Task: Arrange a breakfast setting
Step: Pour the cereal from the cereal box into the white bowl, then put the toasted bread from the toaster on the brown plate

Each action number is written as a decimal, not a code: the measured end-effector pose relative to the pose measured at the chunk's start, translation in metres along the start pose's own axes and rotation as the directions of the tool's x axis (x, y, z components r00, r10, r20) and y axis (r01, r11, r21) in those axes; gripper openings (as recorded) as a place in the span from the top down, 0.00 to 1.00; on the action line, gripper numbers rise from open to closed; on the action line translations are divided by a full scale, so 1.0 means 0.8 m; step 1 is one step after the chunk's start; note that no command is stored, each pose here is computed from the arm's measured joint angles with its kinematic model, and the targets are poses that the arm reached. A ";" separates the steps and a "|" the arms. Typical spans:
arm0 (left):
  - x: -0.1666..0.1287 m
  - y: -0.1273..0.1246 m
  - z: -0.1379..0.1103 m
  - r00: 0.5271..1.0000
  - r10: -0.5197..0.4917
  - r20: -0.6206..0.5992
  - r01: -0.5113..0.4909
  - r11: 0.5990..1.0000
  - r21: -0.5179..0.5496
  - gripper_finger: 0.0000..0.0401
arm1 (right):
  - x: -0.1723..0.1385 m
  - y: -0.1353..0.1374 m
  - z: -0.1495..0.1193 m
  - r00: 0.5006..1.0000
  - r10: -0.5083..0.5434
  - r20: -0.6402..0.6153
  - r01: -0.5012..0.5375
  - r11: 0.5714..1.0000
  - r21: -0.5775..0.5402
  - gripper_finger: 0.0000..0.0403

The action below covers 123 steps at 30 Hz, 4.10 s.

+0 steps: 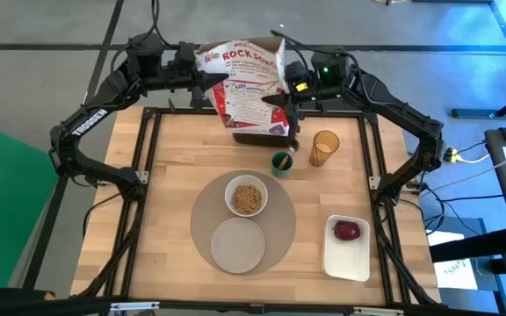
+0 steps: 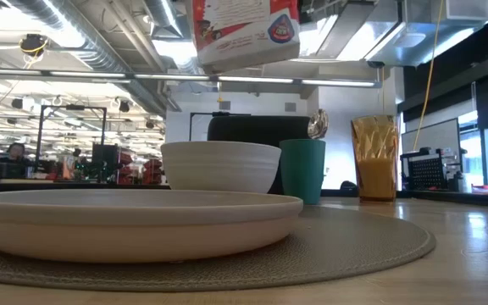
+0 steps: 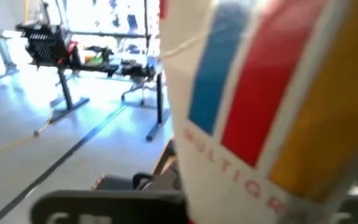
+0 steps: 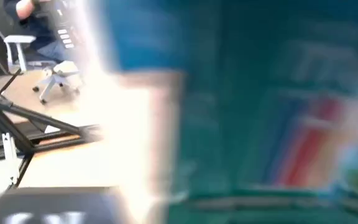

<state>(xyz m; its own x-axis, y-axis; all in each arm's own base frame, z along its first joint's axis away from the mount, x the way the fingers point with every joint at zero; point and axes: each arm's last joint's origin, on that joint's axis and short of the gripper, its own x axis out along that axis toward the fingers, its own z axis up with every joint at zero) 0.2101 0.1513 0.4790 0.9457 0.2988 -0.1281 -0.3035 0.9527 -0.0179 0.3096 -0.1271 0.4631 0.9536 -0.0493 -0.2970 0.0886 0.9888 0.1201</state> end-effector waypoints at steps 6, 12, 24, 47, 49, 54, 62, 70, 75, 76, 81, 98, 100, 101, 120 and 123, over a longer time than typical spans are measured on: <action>-0.032 0.012 0.006 0.987 0.157 0.012 -0.158 0.987 0.010 0.99 | -0.012 0.004 0.004 1.000 -0.024 0.010 0.024 0.999 0.047 0.28; -0.102 0.019 0.017 0.890 0.453 0.046 -0.455 0.890 0.032 1.00 | -0.040 0.011 0.010 0.995 -0.095 0.022 0.093 0.993 0.078 0.05; -0.112 0.032 -0.112 0.763 0.636 -0.115 -0.646 0.748 -0.152 1.00 | -0.047 0.009 0.009 0.989 -0.145 0.008 0.145 0.989 0.009 0.20; -0.098 0.033 -0.263 0.775 0.586 -0.236 -0.602 0.799 0.004 0.99 | -0.046 0.009 0.000 0.989 -0.135 -0.064 0.136 0.991 0.001 0.28; -0.104 0.031 -0.267 0.749 0.601 -0.278 -0.623 0.782 0.012 0.97 | -0.046 0.010 -0.002 0.989 -0.124 -0.076 0.125 0.992 0.005 0.28; -0.116 0.025 -0.276 0.687 0.624 -0.372 -0.662 0.749 0.036 0.86 | -0.046 0.010 0.000 0.992 -0.111 -0.061 0.111 0.994 0.003 0.28; -0.133 0.014 -0.271 0.686 0.640 -0.345 -0.670 0.741 0.044 0.66 | -0.046 0.010 0.007 0.992 -0.129 -0.007 0.129 0.992 0.009 0.28; -0.147 0.004 -0.231 0.738 0.614 -0.282 -0.622 0.780 0.070 0.62 | -0.045 0.009 0.007 0.990 -0.144 -0.005 0.144 0.989 0.022 0.28; -0.159 -0.005 -0.196 0.756 0.614 -0.226 -0.612 0.786 0.087 0.62 | -0.045 0.009 0.007 0.990 -0.144 -0.005 0.144 0.989 0.042 0.28; -0.162 -0.007 -0.188 0.760 0.615 -0.209 -0.610 0.787 0.098 0.62 | -0.045 0.009 0.007 0.990 -0.144 -0.005 0.144 0.989 0.045 0.28; -0.181 -0.019 -0.138 0.774 0.627 -0.081 -0.609 0.774 0.172 0.62 | -0.045 0.009 0.007 0.990 -0.144 -0.005 0.144 0.988 0.064 0.28; -0.039 -0.013 -0.083 0.981 0.173 -0.082 -0.157 0.972 0.177 0.62 | -0.068 0.003 0.018 0.982 -0.188 -0.017 0.189 0.979 0.079 0.28; -0.009 -0.010 -0.090 0.984 0.154 -0.090 -0.134 0.971 0.201 0.62 | -0.075 0.004 0.019 0.981 -0.192 -0.040 0.195 0.977 0.080 0.28; 0.006 -0.009 -0.094 0.985 0.145 -0.091 -0.124 0.971 0.206 0.62 | -0.078 0.005 0.019 0.979 -0.192 -0.064 0.197 0.977 0.081 0.28; 0.210 0.065 -0.174 0.931 0.153 -0.332 -0.061 0.960 0.272 0.62 | -0.101 0.013 -0.005 0.918 -0.234 -0.321 0.254 0.967 0.021 0.28; 0.218 0.074 -0.191 0.913 0.156 -0.377 -0.049 0.959 0.278 0.62 | -0.105 0.014 -0.007 0.910 -0.246 -0.335 0.266 0.964 0.014 0.28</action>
<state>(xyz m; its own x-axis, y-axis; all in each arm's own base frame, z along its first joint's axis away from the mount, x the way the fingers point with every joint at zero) 0.3392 0.2516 0.3038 0.7720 0.4000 -0.4939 -0.3049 0.9149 0.2644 0.2287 -0.1110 0.4845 0.7492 -0.2411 -0.6169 0.3432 0.9379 0.0503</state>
